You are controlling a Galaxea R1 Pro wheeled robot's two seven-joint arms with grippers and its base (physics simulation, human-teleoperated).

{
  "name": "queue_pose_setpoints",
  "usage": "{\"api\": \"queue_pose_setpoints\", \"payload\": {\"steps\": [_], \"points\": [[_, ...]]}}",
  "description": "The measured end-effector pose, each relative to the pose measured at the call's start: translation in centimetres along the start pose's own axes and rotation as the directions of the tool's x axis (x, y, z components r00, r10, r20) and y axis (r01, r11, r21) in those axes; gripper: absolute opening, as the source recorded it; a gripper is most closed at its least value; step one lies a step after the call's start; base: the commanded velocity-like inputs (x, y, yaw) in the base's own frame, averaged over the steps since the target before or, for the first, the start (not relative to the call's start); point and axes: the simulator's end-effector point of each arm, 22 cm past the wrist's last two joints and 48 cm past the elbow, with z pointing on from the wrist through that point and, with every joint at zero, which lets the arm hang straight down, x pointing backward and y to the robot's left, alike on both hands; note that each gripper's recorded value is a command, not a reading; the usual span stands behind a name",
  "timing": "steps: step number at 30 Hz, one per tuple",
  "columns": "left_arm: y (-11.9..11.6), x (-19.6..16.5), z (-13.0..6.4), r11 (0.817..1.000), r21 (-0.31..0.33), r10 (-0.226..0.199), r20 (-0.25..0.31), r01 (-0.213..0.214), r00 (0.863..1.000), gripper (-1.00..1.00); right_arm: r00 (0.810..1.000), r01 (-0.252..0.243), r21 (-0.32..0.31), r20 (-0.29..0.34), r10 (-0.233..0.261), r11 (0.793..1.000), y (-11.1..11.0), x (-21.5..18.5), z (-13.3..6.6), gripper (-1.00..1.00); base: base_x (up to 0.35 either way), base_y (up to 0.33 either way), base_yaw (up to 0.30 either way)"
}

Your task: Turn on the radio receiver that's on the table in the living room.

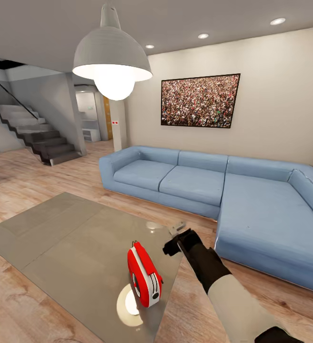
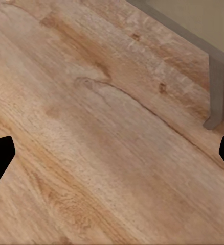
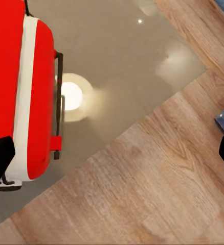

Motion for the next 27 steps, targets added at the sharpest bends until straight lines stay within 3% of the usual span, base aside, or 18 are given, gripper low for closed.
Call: {"api": "queue_pose_setpoints", "payload": {"steps": [5, 12, 27], "points": [[0.0, 0.0, 0.0, 1.000, 0.000, 0.001, 0.000, -0.001, 1.000, 1.00, 1.000, 0.006, -0.006, 0.019, -0.006, 1.000, -0.3, -1.1, 0.0, 1.00, 0.000, 0.000, 0.000], [-0.1, 0.3, 0.0, 1.000, 0.001, 0.000, -0.006, 0.000, 1.000, 1.00, 1.000, 0.007, -0.001, -0.013, -0.007, 1.000, -0.6, -0.5, 0.4, 1.00, 0.000, 0.000, 0.000], [0.0, -0.3, 0.0, 1.000, 0.000, -0.002, 0.024, 0.002, 1.000, 1.00, 1.000, 0.010, -0.011, -0.013, -0.010, 1.000, -0.4, -0.5, 0.4, 1.00, 0.002, 0.008, 0.000]]}}
